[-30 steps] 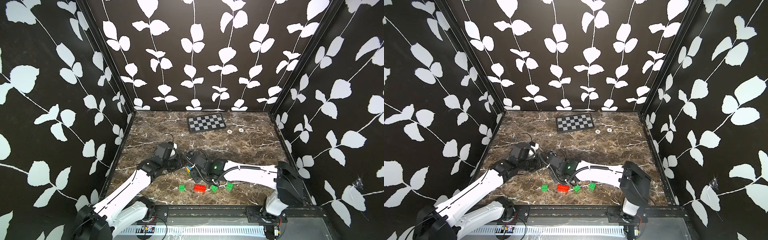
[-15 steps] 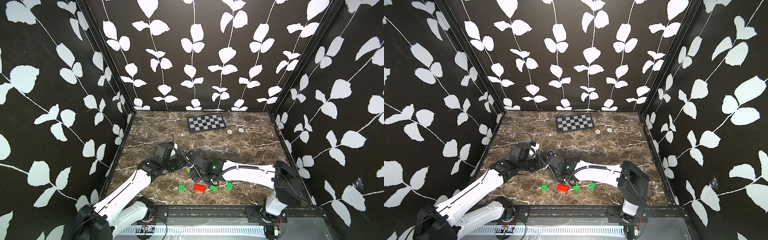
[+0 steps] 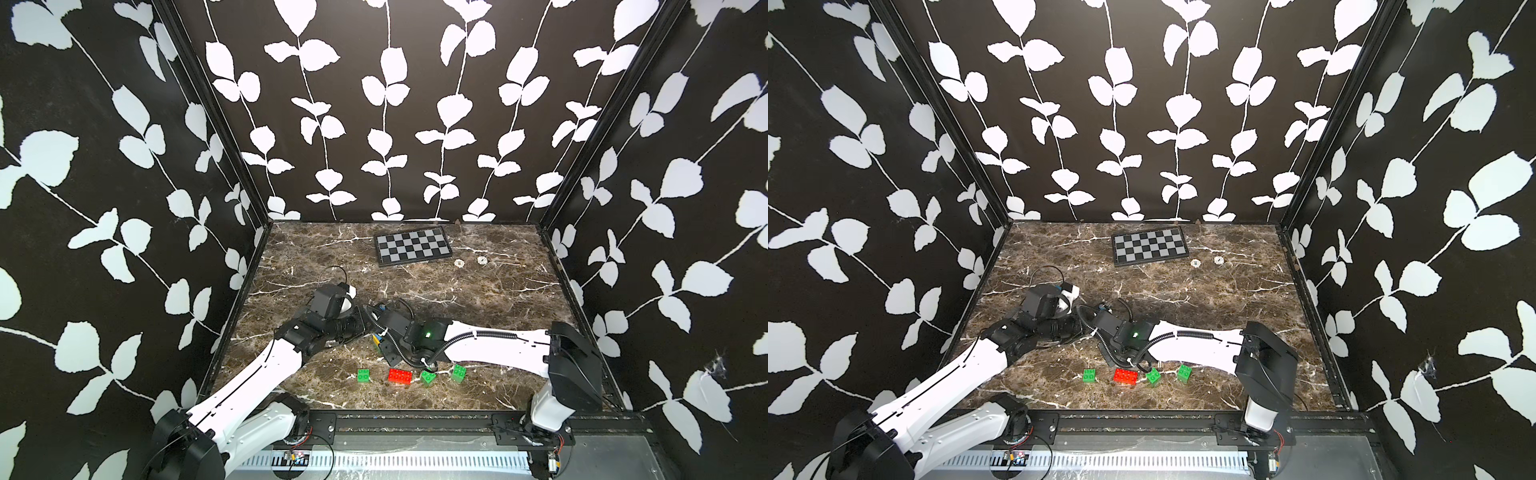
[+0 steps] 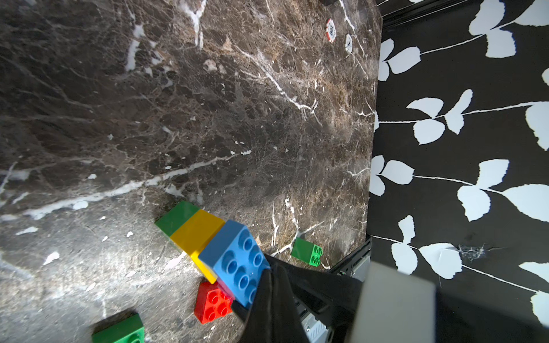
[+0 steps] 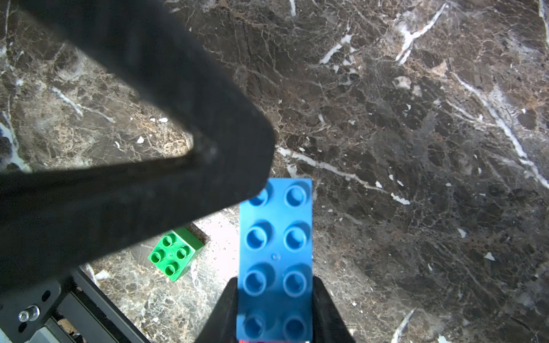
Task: Assemble the letter r with lego
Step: Assemble the lego brick with the lego brick.
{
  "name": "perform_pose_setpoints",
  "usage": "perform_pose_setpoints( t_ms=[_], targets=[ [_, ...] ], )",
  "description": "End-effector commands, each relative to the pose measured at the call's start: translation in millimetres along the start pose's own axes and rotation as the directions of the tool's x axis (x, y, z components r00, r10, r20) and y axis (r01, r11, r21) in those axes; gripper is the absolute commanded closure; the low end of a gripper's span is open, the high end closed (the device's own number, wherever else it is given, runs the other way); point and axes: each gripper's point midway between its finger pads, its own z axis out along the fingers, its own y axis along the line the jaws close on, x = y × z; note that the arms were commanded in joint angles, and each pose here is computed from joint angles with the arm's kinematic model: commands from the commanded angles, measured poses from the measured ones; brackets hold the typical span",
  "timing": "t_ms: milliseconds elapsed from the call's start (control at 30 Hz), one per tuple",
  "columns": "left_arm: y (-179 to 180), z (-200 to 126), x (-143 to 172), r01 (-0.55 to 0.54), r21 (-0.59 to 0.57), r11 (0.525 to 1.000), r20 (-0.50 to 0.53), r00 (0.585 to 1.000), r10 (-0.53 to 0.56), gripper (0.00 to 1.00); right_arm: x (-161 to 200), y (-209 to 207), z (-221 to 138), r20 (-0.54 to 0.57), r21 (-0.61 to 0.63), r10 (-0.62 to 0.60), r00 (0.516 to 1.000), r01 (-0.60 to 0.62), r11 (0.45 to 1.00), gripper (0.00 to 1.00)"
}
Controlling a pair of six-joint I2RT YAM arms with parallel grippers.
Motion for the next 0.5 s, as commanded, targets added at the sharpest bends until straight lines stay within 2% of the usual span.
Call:
perform_pose_setpoints(
  t_ms=[0,467],
  targets=[
    [-1.1,1.0,2.4,0.005,0.025,1.0,-0.003,1.0,-0.005,1.0,-3.9,6.0,-0.3,0.009,-0.006,0.007,1.0,-0.007,1.0,1.0],
    [3.3,2.1,5.9,0.015,0.028,0.999,-0.004,1.0,-0.015,1.0,-6.6,9.2,-1.7,0.028,-0.008,-0.014,1.0,0.014,1.0,1.0]
  ],
)
